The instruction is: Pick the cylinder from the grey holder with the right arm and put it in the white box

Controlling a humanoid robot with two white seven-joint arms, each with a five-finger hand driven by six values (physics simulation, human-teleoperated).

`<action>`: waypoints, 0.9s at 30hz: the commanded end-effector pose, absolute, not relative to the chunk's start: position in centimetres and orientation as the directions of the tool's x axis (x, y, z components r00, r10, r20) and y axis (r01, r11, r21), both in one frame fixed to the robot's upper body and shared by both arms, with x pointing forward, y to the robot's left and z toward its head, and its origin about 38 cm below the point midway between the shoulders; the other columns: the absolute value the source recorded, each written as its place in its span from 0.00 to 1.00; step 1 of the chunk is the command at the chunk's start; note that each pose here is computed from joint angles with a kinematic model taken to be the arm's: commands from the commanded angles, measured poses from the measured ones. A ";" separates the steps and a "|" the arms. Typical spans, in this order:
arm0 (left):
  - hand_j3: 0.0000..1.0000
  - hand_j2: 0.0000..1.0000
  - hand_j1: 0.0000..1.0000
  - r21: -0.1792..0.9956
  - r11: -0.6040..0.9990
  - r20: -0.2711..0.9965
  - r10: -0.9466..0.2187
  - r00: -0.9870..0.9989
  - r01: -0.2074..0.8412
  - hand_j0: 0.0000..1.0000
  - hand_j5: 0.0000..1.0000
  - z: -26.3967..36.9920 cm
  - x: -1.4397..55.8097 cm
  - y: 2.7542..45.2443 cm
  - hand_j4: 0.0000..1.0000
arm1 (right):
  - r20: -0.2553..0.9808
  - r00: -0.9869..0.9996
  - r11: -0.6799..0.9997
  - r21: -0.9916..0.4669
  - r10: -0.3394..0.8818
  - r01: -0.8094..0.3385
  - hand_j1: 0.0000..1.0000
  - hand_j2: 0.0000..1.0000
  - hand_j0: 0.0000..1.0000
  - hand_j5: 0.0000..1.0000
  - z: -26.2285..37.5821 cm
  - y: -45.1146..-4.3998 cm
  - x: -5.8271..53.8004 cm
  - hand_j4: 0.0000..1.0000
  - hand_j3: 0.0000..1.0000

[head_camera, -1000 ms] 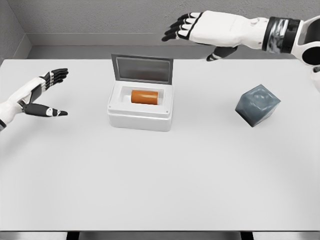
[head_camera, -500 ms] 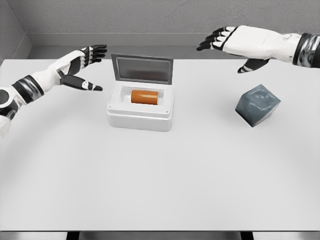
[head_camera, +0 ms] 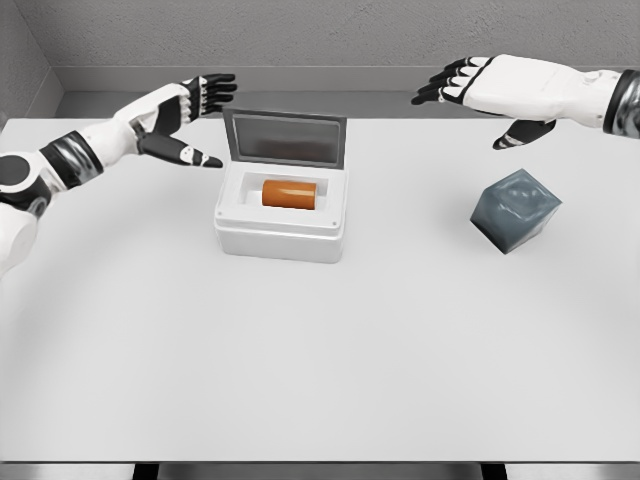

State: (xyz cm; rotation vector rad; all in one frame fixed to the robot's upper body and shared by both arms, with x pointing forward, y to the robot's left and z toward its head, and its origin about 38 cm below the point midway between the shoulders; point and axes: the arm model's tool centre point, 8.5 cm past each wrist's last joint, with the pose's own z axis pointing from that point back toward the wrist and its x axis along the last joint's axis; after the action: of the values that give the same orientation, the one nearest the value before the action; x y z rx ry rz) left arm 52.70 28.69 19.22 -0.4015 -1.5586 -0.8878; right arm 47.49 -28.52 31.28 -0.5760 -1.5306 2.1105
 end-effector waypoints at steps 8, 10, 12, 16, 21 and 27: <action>1.00 1.00 1.00 0.311 0.635 0.950 -0.214 -0.226 0.707 1.00 1.00 19.9 52.8 28.0 1.00 | -0.051 -0.794 -0.265 -0.954 0.606 -0.141 1.00 1.00 1.00 1.00 31.0 -29.1 47.6 1.00 1.00; 1.00 1.00 1.00 0.314 0.636 0.949 -0.211 -0.233 0.705 1.00 1.00 20.0 52.7 28.0 1.00 | -0.044 -0.796 -0.268 -0.952 0.604 -0.151 1.00 1.00 1.00 1.00 30.5 -29.0 47.5 1.00 1.00; 1.00 1.00 1.00 0.322 0.632 0.947 -0.206 -0.248 0.705 1.00 1.00 20.3 52.5 28.1 1.00 | -0.044 -0.796 -0.268 -0.952 0.604 -0.151 1.00 1.00 1.00 1.00 30.5 -29.0 47.5 1.00 1.00; 1.00 1.00 1.00 0.329 0.614 0.944 -0.194 -0.267 0.718 1.00 1.00 20.5 52.0 27.6 1.00 | -0.046 -0.793 -0.268 -0.952 0.607 -0.149 1.00 1.00 1.00 1.00 30.6 -29.2 47.5 1.00 1.00; 1.00 1.00 1.00 0.331 0.610 0.943 -0.195 -0.269 0.720 1.00 1.00 20.5 51.6 27.8 1.00 | -0.054 -0.782 -0.278 -0.948 0.621 -0.156 1.00 1.00 1.00 1.00 30.7 -30.1 47.4 1.00 1.00; 1.00 1.00 1.00 0.328 0.613 0.944 -0.187 -0.271 0.719 1.00 1.00 19.9 51.2 28.2 1.00 | -0.063 -0.782 -0.279 -0.949 0.620 -0.145 1.00 1.00 1.00 1.00 31.2 -30.1 47.5 1.00 1.00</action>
State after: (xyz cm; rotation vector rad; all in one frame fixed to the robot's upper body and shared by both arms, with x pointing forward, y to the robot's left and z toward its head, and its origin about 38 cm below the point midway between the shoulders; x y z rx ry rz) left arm 51.19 27.96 19.64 -0.4483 -1.6120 -0.9370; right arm 47.43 -29.94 30.75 -0.5837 -1.4855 2.1022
